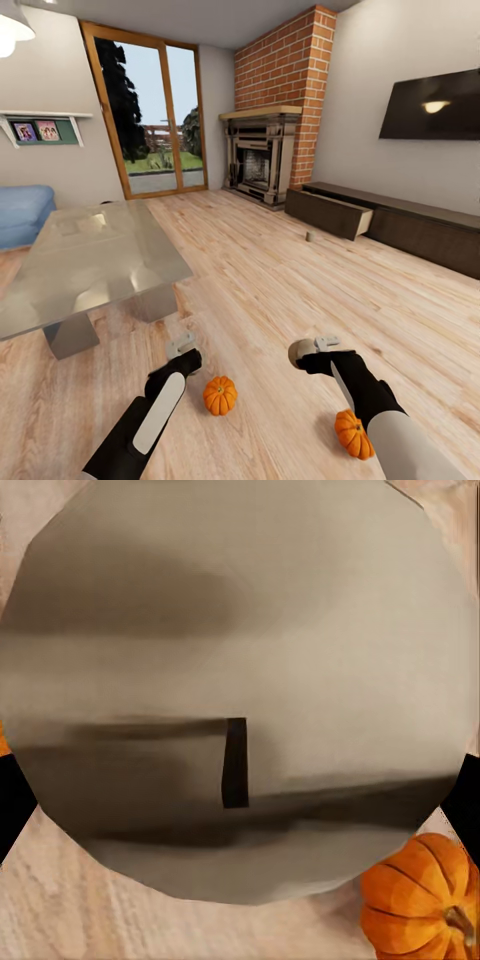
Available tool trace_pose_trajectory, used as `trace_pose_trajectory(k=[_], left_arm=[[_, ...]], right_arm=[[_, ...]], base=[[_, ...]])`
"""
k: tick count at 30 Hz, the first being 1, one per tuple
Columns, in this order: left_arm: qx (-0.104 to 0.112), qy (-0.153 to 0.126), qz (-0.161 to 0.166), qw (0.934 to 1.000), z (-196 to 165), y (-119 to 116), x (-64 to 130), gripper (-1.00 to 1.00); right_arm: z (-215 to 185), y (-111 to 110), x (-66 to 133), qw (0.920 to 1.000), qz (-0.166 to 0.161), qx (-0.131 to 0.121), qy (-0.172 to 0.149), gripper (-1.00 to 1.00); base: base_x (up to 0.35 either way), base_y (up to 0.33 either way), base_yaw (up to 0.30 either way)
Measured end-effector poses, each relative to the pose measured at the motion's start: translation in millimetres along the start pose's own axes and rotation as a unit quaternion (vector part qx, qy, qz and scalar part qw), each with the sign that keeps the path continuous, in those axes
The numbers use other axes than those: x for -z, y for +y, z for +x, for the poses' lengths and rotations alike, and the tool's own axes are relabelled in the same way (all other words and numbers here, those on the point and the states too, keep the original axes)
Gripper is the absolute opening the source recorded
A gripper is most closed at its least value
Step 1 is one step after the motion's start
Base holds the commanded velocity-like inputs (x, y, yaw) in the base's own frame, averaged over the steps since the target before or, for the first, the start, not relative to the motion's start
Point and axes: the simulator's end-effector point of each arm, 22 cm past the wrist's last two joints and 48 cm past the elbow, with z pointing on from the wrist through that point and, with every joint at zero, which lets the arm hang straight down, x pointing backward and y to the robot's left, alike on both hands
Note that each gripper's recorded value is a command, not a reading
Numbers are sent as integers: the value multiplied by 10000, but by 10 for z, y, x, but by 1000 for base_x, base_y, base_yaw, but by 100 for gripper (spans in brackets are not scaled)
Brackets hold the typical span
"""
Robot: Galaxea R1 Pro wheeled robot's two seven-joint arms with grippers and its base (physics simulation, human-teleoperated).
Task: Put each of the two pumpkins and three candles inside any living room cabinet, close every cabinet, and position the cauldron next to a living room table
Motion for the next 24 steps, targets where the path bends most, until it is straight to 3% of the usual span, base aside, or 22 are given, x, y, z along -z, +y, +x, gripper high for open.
trace_pose_trajectory(k=[15, 24], left_arm=[[19, -107, 99, 9999, -332, -182, 251, -100], [14, -100, 120, 9999, -514, -285, 364, -100]], right_arm=[[-328, 8, 273, 10000, -3, -16, -95, -100], [-403, -10, 408, 9999, 20, -79, 113, -100]], base=[[0, 0, -218], [0, 0, -207]])
